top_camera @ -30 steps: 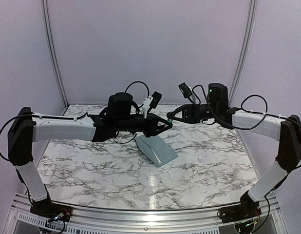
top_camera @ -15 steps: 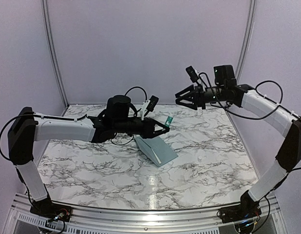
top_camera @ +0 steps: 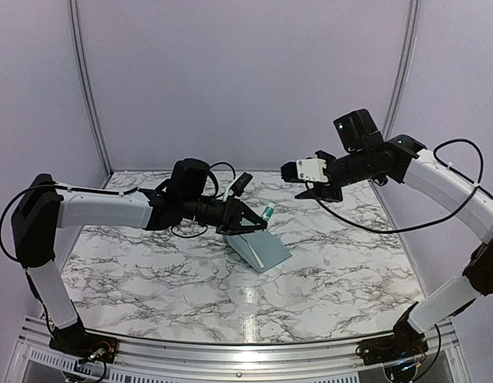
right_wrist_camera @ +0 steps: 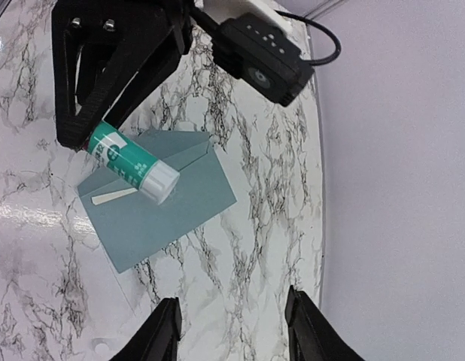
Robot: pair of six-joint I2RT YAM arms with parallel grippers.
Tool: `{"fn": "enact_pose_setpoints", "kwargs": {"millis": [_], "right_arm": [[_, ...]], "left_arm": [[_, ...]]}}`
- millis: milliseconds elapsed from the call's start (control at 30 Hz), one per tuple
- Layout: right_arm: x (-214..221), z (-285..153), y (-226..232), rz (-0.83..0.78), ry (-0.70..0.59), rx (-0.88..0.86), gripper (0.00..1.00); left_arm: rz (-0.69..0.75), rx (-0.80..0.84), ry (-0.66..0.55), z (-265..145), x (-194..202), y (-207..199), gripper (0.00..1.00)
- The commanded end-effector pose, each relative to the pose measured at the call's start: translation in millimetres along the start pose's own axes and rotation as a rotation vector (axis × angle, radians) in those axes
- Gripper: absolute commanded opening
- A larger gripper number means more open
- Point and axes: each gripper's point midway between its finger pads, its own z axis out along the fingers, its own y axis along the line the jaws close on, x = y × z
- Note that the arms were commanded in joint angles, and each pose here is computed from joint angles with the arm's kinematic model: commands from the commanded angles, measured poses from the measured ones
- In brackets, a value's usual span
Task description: Place the letter into the envelope and seal it
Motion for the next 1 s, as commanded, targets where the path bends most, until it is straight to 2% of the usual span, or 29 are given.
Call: {"fn": "enact_pose_setpoints", "kwargs": {"millis": [0,367,533,733,967], "right_arm": [[-5.2,12.1,10.3,-0.205,0.119,-0.001,0.45],[-30.8,50.5,57.8,-0.400,0.151,-0.103,0.45],[-25.4,58.0,68.4,-0.453,0.198,-0.119,0.43],[-21.2,62.2,72.4,-0.468,0.219,-0.117,0.33],[-20.5,61.6,70.5,-0.450,0.223,-0.099,0.10]], "left_arm": [[-0.097,0.053,0.064,0.5,3.9,-15.1,0.07],[-0.171,0.108,0.136,4.0,11.1,-21.6,0.07],[-0.173,0.132,0.150,2.4,9.4,-27.9,0.08],[-0.180,0.147,0.165,0.5,10.1,-29.0,0.07],[-0.197,0.133,0.150,-3.0,6.1,-21.0,0.09]]}}
